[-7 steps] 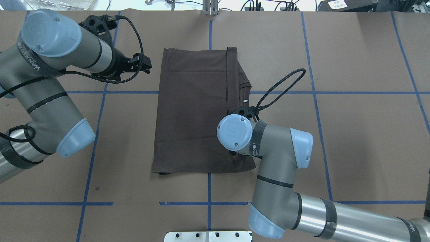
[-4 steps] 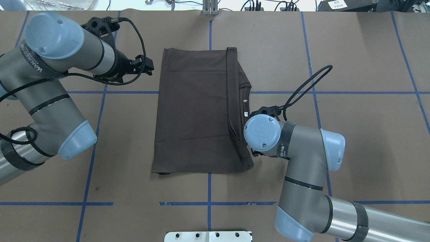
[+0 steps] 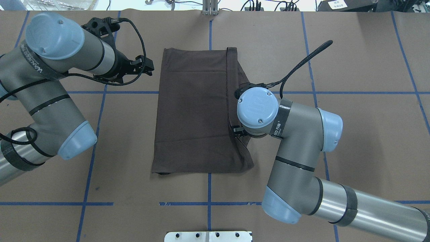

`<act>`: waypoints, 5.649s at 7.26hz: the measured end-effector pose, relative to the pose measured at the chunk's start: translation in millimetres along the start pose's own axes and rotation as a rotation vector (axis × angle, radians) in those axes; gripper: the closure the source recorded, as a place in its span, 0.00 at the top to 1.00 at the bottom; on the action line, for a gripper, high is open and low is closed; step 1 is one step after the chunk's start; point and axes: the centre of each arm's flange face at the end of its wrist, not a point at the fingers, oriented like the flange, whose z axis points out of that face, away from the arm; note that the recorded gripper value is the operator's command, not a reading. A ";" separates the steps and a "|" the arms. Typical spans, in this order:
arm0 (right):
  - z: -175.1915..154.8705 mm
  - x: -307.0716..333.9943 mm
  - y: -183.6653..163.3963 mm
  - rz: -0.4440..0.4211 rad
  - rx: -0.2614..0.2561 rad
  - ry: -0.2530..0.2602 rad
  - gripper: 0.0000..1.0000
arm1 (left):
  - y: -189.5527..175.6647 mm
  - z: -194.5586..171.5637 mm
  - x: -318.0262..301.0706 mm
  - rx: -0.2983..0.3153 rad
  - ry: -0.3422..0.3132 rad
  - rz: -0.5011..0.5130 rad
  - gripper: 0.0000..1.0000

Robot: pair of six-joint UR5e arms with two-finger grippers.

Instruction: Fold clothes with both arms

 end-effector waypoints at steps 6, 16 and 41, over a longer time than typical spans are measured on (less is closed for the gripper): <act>58.0 -39.0 -11.3 -0.007 -0.034 0.025 1.00 | -0.5 2.8 -1.6 -0.001 -0.003 0.002 1.00; 83.9 29.7 -25.8 0.033 -0.095 0.099 1.00 | 0.2 -2.7 6.3 0.002 0.011 0.003 1.00; -72.6 64.3 -27.3 0.129 -0.065 -0.345 1.00 | 280.8 91.5 32.0 -0.129 -0.074 -0.363 0.00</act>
